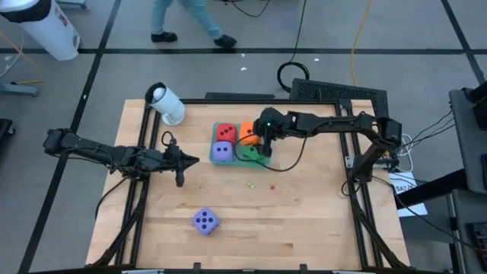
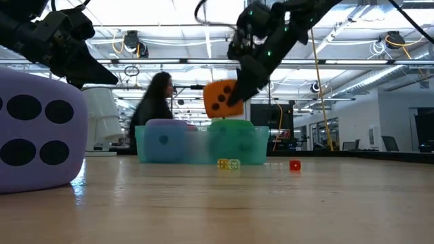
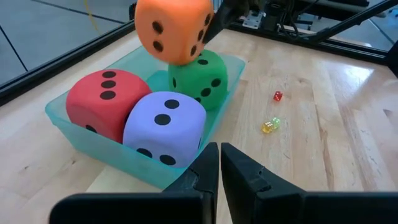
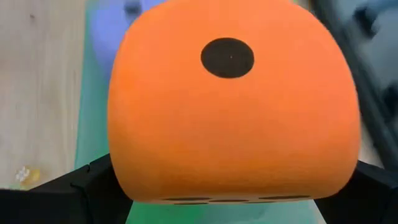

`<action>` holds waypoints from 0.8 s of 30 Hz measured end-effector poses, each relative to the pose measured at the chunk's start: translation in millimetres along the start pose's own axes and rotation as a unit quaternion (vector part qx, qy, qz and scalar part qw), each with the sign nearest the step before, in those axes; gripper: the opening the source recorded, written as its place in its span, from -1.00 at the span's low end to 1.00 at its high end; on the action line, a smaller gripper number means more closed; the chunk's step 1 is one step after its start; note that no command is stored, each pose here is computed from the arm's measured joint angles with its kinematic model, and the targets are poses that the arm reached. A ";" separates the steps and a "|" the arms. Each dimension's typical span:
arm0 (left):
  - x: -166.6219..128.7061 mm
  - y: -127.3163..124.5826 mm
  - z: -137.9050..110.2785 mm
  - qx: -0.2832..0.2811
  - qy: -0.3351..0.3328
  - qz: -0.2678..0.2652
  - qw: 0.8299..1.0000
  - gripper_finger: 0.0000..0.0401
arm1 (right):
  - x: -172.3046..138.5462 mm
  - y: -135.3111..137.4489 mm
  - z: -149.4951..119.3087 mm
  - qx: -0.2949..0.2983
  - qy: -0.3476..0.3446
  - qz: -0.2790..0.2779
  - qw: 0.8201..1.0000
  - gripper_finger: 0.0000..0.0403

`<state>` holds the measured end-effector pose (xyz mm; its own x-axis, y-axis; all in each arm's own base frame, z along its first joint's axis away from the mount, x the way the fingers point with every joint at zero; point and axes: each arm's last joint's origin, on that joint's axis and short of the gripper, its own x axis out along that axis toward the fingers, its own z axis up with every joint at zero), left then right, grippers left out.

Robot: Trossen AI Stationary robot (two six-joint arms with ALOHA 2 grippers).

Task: Pick & Place Dice
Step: Put the large orange dice into the light blue bin

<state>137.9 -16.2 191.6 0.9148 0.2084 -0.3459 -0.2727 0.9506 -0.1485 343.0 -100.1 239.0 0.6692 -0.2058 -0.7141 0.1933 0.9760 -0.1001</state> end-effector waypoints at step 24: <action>0.0 -0.2 0.7 -0.004 -0.004 -0.001 1.000 -0.87 | 36.2 -23.7 -1.0 -0.060 -0.014 -0.019 0.998 0.95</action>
<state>138.2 -16.2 192.4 0.9176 0.2074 -0.3390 -0.2724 0.9494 -0.1564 361.9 -130.6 214.8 0.6828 -0.2440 -0.6886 0.1336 0.9684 -0.2107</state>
